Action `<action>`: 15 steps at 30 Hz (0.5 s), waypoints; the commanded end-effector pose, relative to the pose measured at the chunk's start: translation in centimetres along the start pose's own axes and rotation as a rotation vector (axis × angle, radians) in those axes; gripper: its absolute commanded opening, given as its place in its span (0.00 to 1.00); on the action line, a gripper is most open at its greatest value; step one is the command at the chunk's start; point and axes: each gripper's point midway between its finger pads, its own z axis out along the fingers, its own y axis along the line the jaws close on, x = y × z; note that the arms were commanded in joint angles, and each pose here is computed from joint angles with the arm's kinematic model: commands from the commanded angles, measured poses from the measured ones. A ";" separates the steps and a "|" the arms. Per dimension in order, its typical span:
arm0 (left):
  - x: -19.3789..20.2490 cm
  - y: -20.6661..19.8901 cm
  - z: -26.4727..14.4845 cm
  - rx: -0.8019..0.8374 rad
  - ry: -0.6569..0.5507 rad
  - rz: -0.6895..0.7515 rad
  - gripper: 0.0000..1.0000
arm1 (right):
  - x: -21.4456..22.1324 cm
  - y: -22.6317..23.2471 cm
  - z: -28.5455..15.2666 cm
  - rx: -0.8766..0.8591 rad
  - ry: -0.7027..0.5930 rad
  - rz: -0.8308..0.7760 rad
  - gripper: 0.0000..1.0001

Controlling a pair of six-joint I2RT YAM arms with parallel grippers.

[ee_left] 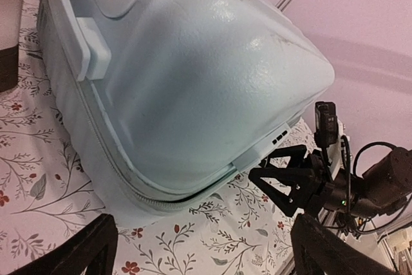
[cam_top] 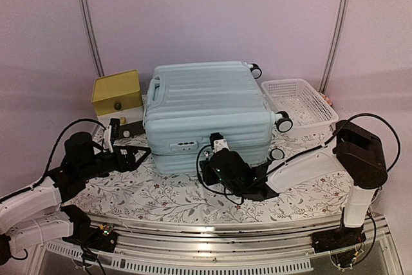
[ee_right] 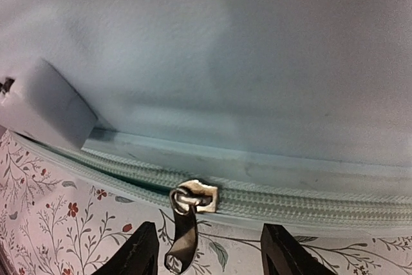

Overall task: Open, take out, and arrange the luggage
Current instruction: Grab the zipper of the luggage.

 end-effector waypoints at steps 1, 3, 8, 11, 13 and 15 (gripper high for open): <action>0.0 -0.2 0.2 0.006 -0.003 0.005 0.96 | -1.4 -1.9 0.5 0.103 -0.045 0.029 0.47; 0.0 -0.2 0.3 0.007 0.001 0.004 0.96 | -2.0 -1.8 0.1 0.097 -0.054 0.032 0.38; -0.1 -0.3 0.4 0.009 0.001 0.006 0.96 | -3.0 -2.3 -1.2 0.093 -0.069 0.036 0.25; -0.2 -0.4 0.4 0.012 0.000 0.009 0.96 | -3.3 -2.2 -1.9 0.067 -0.069 0.046 0.04; -0.3 -0.4 0.4 0.011 0.000 0.010 0.96 | -3.4 -1.2 -2.2 0.004 -0.062 0.030 0.03; -0.3 -0.4 0.4 0.015 -0.001 0.008 0.96 | -3.4 -0.2 -2.5 -0.062 -0.058 -0.004 0.02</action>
